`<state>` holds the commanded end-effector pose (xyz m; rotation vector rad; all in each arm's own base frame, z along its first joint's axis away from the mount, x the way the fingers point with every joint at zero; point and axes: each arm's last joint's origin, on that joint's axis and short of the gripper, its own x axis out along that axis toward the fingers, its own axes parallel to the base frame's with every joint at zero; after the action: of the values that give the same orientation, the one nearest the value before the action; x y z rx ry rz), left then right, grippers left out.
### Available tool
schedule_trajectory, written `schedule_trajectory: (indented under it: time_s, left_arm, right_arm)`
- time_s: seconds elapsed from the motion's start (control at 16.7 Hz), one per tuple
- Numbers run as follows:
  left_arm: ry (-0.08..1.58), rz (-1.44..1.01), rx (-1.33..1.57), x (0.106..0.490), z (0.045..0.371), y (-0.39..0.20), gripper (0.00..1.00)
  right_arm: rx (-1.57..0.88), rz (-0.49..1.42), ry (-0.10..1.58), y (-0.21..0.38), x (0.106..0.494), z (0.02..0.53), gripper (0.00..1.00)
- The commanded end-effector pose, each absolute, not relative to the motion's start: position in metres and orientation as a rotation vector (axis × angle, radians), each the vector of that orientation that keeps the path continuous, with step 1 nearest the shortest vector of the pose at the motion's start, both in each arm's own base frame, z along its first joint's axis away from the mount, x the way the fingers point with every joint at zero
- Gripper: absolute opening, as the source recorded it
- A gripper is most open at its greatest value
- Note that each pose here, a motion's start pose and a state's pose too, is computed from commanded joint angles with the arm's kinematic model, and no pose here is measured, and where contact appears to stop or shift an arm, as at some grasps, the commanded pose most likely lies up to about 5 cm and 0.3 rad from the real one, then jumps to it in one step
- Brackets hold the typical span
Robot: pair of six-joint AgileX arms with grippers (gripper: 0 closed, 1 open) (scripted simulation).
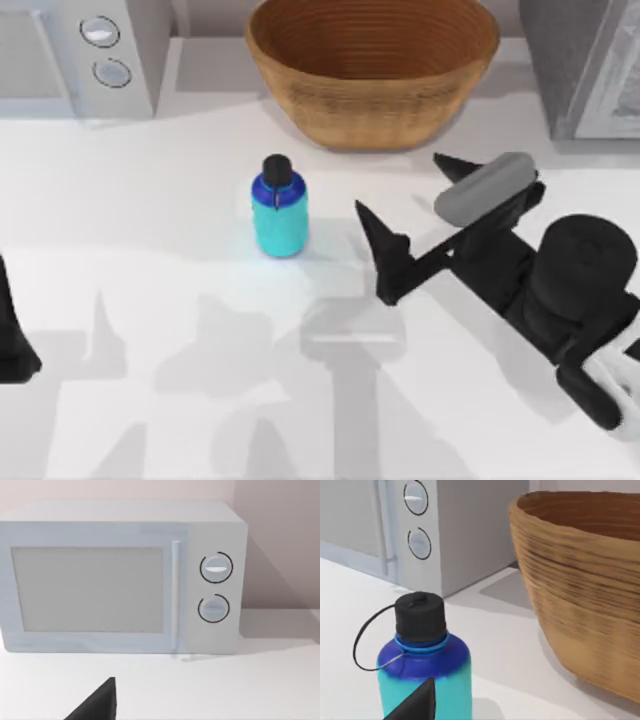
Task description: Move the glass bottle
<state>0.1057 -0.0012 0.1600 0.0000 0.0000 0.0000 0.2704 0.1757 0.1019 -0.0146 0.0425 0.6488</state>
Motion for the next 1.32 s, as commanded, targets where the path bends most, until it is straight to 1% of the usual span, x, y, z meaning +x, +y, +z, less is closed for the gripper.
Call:
schedule_trajectory:
  time_s: [0.24,0.42,0.9,1.08,1.32]
  left_arm:
    - [0.000,0.000,0.000,0.106,0.160,-0.001,1.00]
    - [0.000,0.000,0.000,0.106,0.160,-0.001,1.00]
    - [0.000,0.000,0.000,0.106,0.160,-0.001,1.00]
    - [0.000,0.000,0.000,0.106,0.160,-0.001,1.00]
    - [0.000,0.000,0.000,0.106,0.160,-0.001,1.00]
  right_arm:
    - [-0.010,0.737,0.028,0.207,0.269,0.049,1.00]
    - [-0.003,0.769,0.005,0.218,0.266,0.028,1.00]
    - [-0.002,0.772,0.002,0.221,0.268,0.024,1.00]
    - [-0.002,0.776,0.000,0.237,0.283,0.021,1.00]
    - [0.000,0.775,-0.005,0.269,0.316,0.021,1.00]
